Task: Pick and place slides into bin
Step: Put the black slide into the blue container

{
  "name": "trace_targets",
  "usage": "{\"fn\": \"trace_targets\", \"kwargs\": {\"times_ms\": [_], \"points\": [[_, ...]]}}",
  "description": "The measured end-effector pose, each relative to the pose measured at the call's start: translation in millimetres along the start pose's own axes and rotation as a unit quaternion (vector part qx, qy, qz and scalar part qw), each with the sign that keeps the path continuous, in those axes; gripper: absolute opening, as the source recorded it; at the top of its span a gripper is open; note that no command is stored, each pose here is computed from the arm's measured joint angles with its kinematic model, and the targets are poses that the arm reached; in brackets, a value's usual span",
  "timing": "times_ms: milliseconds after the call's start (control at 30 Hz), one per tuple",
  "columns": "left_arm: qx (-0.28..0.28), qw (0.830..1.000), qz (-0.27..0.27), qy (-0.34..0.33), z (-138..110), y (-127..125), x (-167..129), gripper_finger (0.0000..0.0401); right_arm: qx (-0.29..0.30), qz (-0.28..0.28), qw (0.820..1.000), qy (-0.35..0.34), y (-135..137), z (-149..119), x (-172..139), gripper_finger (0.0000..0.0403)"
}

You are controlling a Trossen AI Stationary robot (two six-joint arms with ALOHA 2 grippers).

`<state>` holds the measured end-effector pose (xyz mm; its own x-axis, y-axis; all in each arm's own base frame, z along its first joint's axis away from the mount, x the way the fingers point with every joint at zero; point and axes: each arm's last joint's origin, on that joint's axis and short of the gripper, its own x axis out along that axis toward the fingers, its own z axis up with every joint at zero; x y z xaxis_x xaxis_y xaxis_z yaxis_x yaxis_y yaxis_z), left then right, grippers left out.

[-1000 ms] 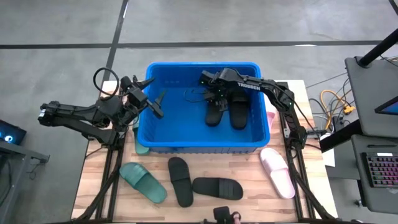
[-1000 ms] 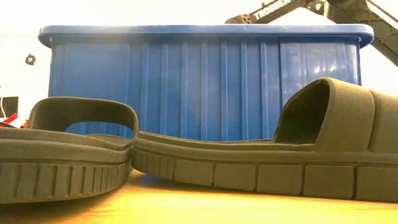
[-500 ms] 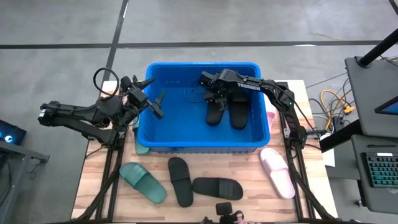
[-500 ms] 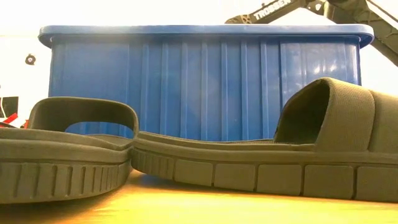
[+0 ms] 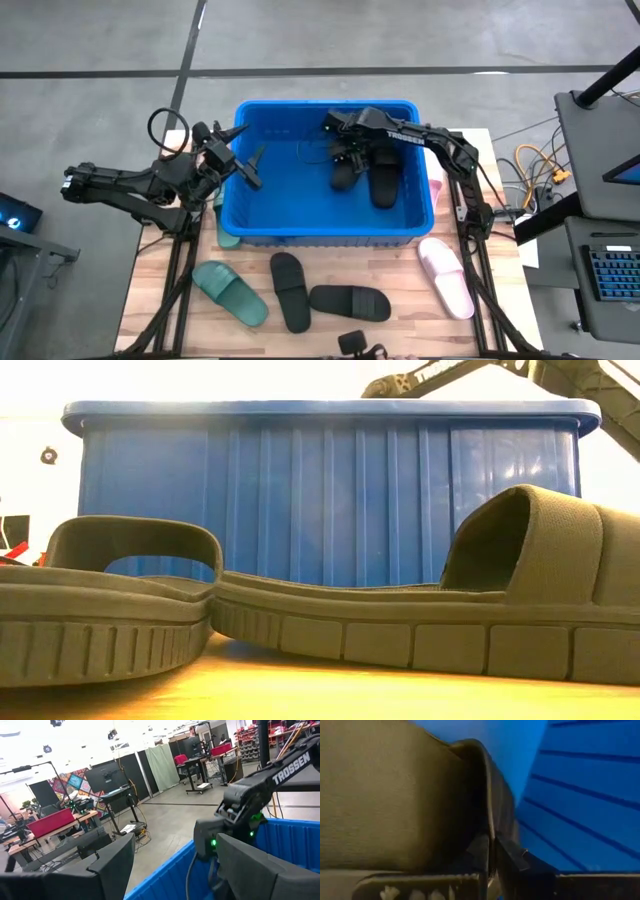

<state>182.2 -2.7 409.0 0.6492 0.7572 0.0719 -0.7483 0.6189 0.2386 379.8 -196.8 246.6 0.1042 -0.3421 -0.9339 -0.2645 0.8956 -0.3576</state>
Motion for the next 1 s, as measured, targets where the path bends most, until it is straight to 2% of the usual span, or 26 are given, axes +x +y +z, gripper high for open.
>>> {"fn": "trace_targets", "kwargs": {"times_ms": [133,300,467,733,1000], "points": [[-0.001,1.0,0.0,0.0,0.1,0.4,-0.1,0.0263,-0.006,-0.002,0.999,-0.044,-0.7,-0.9,-19.6,0.001],[-0.001,1.0,0.0,0.0,0.1,0.5,-0.1,0.0263,-0.02,0.035,0.995,-0.09,2.2,-0.8,-27.4,0.0009],[-0.002,1.0,0.0,0.0,0.1,0.3,0.0,0.0263,-0.053,0.044,0.993,-0.096,5.0,-1.1,-24.2,0.0009],[-0.004,1.0,0.0,-0.001,0.2,0.0,0.1,0.0263,-0.098,0.07,0.991,-0.065,16.0,-11.2,-2.1,0.0009],[-0.006,1.0,0.001,0.0,-0.1,-1.8,1.2,0.0263,-0.08,-0.016,0.995,-0.055,8.1,-6.4,3.8,0.0009]]}}
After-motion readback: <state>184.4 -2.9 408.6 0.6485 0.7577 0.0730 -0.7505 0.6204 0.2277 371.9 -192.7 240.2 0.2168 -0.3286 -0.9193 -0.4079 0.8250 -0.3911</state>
